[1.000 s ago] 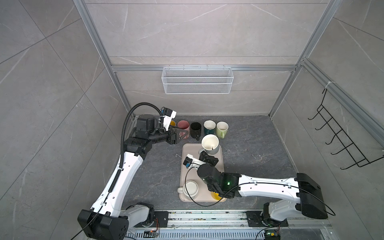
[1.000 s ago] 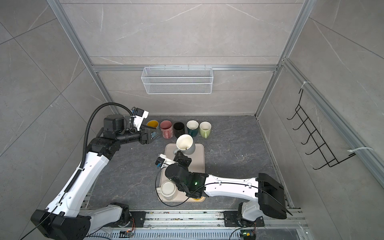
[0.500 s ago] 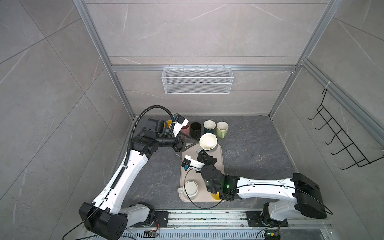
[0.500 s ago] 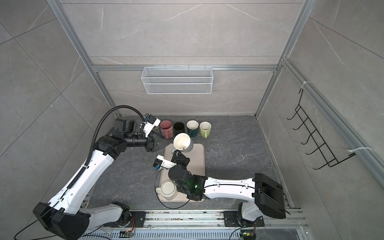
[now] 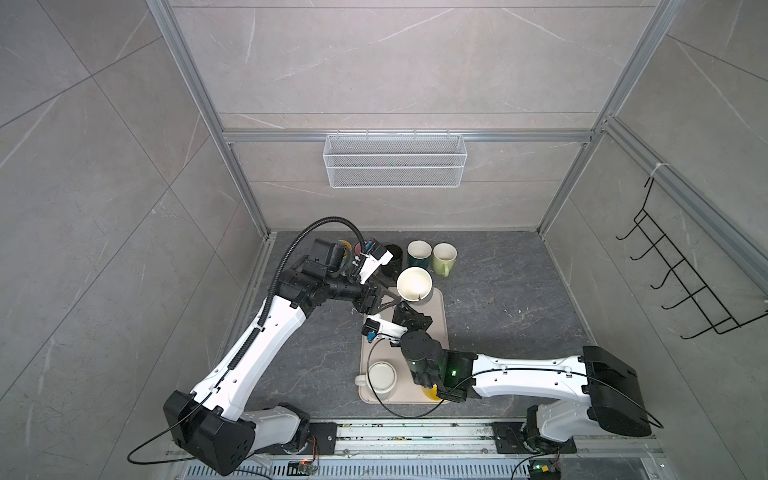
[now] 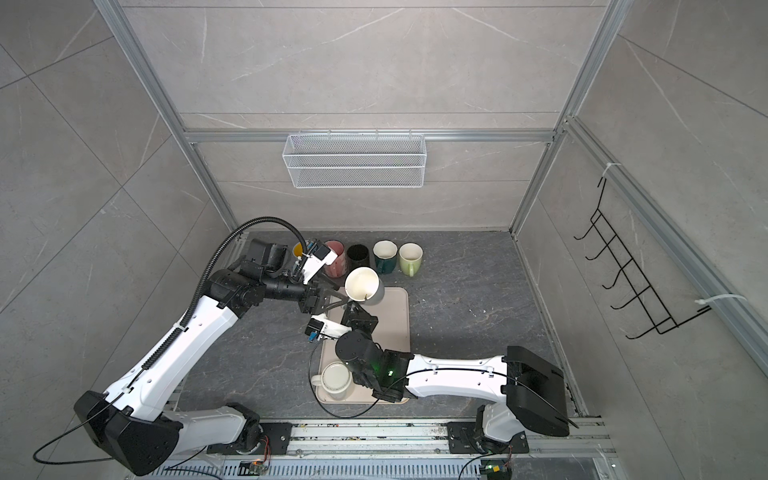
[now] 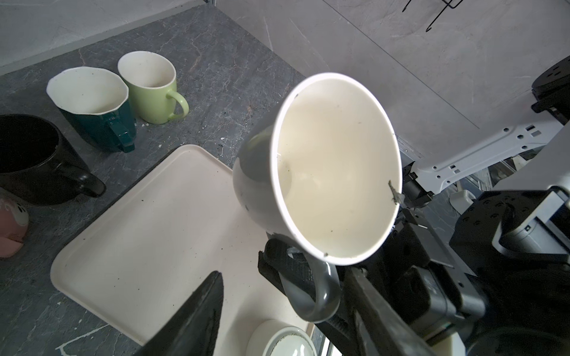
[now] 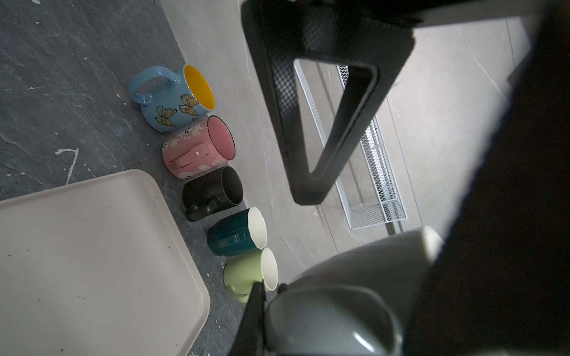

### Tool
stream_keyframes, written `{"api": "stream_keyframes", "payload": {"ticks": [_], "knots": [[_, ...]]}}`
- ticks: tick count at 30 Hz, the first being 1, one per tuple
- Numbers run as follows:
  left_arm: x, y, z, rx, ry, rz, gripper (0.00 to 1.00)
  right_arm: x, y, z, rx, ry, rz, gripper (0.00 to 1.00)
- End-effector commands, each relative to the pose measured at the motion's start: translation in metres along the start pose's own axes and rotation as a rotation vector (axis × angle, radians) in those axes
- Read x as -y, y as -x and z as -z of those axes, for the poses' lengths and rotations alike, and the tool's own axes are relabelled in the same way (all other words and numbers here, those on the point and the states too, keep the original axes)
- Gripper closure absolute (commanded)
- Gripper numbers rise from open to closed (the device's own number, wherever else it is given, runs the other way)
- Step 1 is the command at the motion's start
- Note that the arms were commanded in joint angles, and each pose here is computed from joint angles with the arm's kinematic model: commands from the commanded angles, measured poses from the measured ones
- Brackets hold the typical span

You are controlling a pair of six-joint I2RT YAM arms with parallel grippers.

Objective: Turn the mug right side up
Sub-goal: 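Grasp the grey mug's handle with the left gripper beside the right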

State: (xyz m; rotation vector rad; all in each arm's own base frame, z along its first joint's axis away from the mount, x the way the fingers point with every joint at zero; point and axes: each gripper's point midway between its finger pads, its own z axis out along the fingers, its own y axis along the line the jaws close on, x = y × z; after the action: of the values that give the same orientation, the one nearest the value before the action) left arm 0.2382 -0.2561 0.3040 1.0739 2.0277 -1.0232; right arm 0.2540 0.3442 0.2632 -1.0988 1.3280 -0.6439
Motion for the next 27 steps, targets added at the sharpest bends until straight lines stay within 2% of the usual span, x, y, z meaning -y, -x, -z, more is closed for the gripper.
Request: {"api": "stream_keyframes", "payload": {"ticks": [1,10,27], "knots": [[0.006,0.003,0.001,-0.013,0.001,-0.043,0.36,0.032,0.015,0.006,0.036,-0.036,-0.128,1.00],[0.012,-0.009,-0.009,-0.075,-0.016,-0.048,0.41,0.040,0.020,0.009,0.052,-0.027,-0.169,1.00],[0.016,-0.027,-0.019,-0.147,-0.044,-0.021,0.60,0.051,0.027,0.011,0.075,-0.032,-0.211,1.00]]}}
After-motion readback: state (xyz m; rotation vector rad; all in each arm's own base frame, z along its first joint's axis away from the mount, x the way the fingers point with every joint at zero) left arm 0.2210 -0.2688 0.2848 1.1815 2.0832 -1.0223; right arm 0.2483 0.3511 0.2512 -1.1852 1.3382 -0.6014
